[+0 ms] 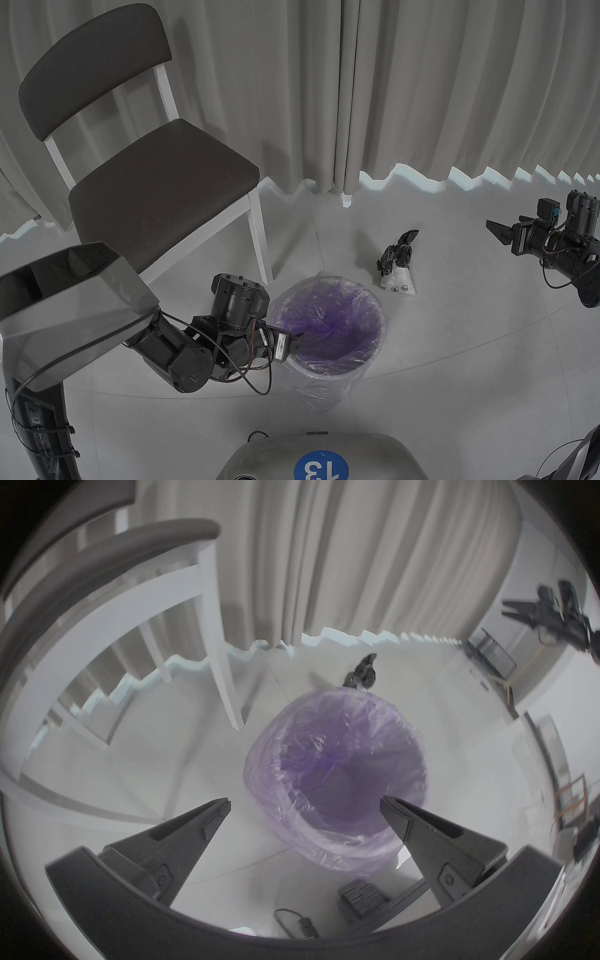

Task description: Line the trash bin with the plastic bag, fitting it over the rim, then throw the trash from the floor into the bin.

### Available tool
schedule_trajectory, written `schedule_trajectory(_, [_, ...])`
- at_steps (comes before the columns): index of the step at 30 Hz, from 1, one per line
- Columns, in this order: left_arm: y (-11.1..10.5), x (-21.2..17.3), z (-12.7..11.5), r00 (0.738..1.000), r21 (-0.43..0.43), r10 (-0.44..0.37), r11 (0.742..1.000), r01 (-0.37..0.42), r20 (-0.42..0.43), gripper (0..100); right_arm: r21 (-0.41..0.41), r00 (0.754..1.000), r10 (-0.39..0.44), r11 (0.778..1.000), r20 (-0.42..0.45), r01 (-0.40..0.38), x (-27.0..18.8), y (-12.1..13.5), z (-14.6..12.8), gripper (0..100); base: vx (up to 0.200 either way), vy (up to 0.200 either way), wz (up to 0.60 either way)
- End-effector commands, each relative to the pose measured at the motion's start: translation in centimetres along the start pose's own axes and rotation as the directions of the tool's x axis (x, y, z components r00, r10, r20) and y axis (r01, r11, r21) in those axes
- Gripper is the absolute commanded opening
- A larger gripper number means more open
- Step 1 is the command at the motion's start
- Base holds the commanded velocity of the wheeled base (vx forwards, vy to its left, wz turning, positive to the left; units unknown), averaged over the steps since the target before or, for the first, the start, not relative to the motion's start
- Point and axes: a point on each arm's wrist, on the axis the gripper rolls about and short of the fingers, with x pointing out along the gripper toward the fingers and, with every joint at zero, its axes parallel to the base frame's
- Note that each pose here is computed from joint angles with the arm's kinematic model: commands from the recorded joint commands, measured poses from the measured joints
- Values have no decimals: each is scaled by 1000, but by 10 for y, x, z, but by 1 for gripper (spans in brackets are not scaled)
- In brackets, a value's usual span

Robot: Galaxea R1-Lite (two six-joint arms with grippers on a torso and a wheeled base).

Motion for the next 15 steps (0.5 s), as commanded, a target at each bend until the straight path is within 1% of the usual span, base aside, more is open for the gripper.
schedule_trajectory(1, [-16,6,1,1000,77,11,997,-10,-17,100,0,1000,-4,1000,2,4,0,-1,0,100,0,0,0])
schedule_trajectory(3, [-17,8,1,1000,80,16,997,-15,-15,100,0,1000,-4,1000,2,4,0,-1,0,100,0,0,0])
schedule_trajectory(4, [-24,17,2,999,97,51,994,-50,-8,100,0,1000,-4,1000,2,4,0,-1,0,100,0,0,0])
schedule_trajectory(5, [-27,22,2,998,110,67,992,-66,-4,100,0,1000,-4,1000,1,4,0,-1,0,100,0,0,0])
schedule_trajectory(7, [-30,25,2,997,118,78,990,-76,-7,100,0,1000,-4,1000,1,4,0,-2,0,100,0,0,0])
schedule_trajectory(8, [-34,31,3,995,127,95,987,-94,-5,100,-1,1000,-4,1000,-1,4,1,-2,0,100,0,0,0])
schedule_trajectory(14, [-50,42,4,994,164,109,980,-109,8,100,-5,1000,-4,1000,1,4,1,-2,0,100,0,0,0])
schedule_trajectory(15, [-53,43,4,993,183,117,976,-117,12,100,-6,1000,-4,1000,-1,4,1,-2,0,100,0,0,0])
